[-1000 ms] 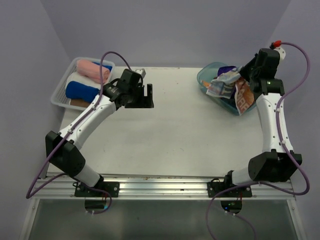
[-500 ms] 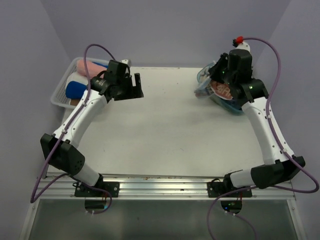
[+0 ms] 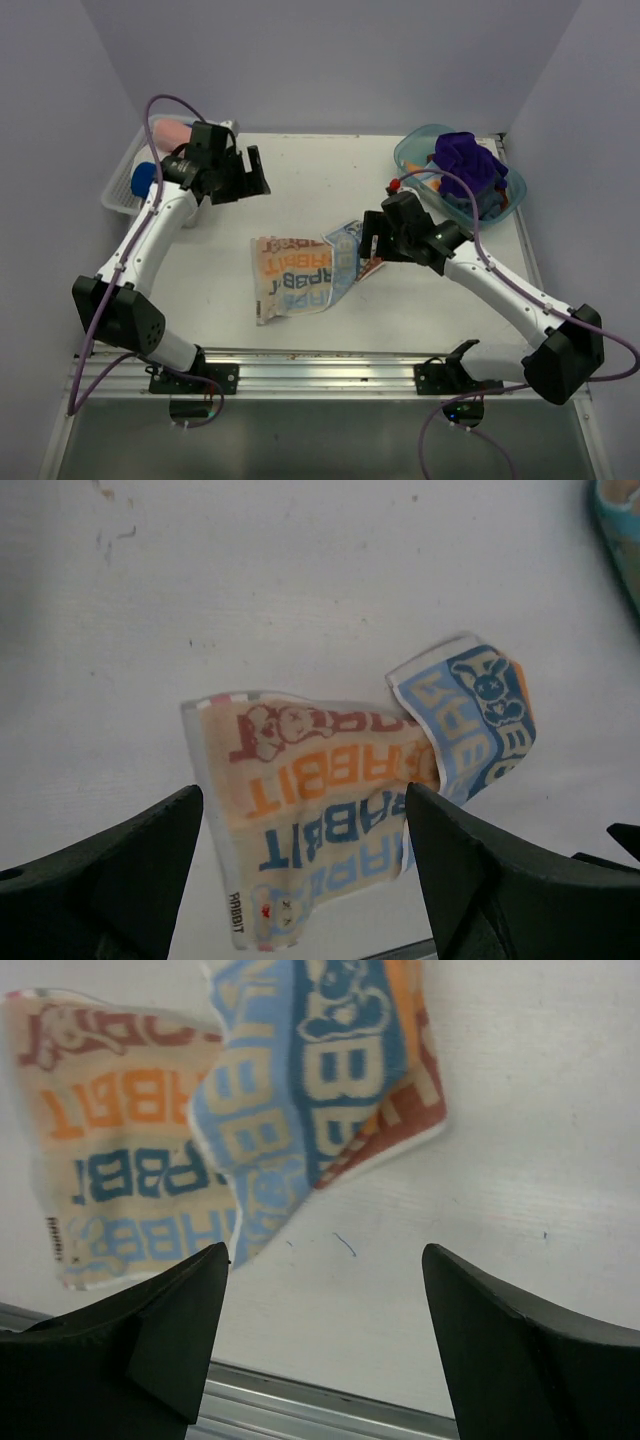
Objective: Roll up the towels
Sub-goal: Move the towel to the center of the board, then flatten the towel
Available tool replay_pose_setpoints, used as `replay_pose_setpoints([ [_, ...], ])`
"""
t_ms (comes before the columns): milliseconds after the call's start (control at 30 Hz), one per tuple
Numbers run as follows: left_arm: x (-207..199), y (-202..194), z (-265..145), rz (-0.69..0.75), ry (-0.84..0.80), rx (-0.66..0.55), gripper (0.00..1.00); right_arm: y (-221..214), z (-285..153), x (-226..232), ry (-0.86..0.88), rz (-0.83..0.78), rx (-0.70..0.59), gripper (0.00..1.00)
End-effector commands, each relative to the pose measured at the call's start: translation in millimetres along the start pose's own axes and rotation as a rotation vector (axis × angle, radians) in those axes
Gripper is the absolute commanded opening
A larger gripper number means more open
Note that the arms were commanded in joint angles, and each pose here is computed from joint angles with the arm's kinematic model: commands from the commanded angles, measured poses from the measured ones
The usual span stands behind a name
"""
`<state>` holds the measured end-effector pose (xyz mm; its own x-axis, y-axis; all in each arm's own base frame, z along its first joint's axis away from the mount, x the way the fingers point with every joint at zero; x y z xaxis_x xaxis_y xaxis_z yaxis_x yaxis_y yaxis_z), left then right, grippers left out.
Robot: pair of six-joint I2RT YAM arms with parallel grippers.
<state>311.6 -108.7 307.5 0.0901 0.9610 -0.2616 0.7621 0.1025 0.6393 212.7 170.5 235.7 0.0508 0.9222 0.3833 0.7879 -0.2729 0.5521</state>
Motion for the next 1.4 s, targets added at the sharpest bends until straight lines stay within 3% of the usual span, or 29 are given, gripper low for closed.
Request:
replay_pose_setpoints([
  [0,1.4,-31.5,15.4,0.002,-0.060,0.109,0.86,3.7,-18.4,-12.4,-0.025,0.066,-0.070,0.82],
  [200,2.5,-106.5,23.5,-0.011,-0.004,0.251,0.85,-16.6,-0.7,-33.7,-0.081,0.145,0.015,0.82],
  [333,11.0,-158.5,23.3,-0.037,0.084,0.338,0.82,-25.6,20.4,-44.7,-0.078,0.210,0.068,0.76],
  [533,25.7,-195.7,39.0,-0.064,0.165,0.417,0.79,-15.3,58.0,-49.0,-0.116,0.223,0.117,0.71],
  [800,38.3,-217.5,64.1,-0.050,0.236,0.478,0.73,-15.2,103.4,-51.0,-0.167,0.211,0.179,0.69],
  [900,41.4,-222.4,68.7,-0.042,0.253,0.494,0.66,-15.7,115.8,-53.7,-0.189,0.215,0.175,0.61],
  [933,42.8,-225.5,70.4,-0.041,0.260,0.505,0.61,-14.2,118.7,-54.3,-0.193,0.217,0.170,0.51],
  [1000,43.5,-227.0,72.6,-0.036,0.259,0.511,0.53,-13.7,124.9,-57.3,-0.222,0.219,0.164,0.40],
  [1100,42.5,-226.8,78.4,-0.029,0.243,0.512,0.25,-9.8,130.3,-59.0,-0.230,0.227,0.159,0.12],
  [1133,41.8,-225.9,81.0,-0.028,0.242,0.514,0.05,-7.7,130.0,-58.7,-0.229,0.229,0.156,0.05],
  [1167,41.0,-223.7,82.6,-0.024,0.240,0.513,0.00,-3.8,128.4,-58.8,-0.228,0.232,0.145,0.00],
  [1267,32.7,-201.8,84.3,-0.011,0.219,0.471,0.00,17.1,114.9,-55.6,-0.219,0.230,0.073,0.00],
  [1367,21.9,-151.6,75.7,-0.005,0.171,0.351,0.00,54.4,91.9,-47.9,-0.198,0.225,-0.029,0.00],
])
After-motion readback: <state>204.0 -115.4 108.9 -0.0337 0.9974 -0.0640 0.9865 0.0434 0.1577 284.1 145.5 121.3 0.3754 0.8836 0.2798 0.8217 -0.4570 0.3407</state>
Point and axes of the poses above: each gripper's point midway between its finger pads, its own z axis out along the fingers, its own x axis along the line the jaws close on, y = z × x, the point moved 9 cm from there along -z, back along the fingers, and after that the axes turned 8 degrees about z, right-handed, at the moved point
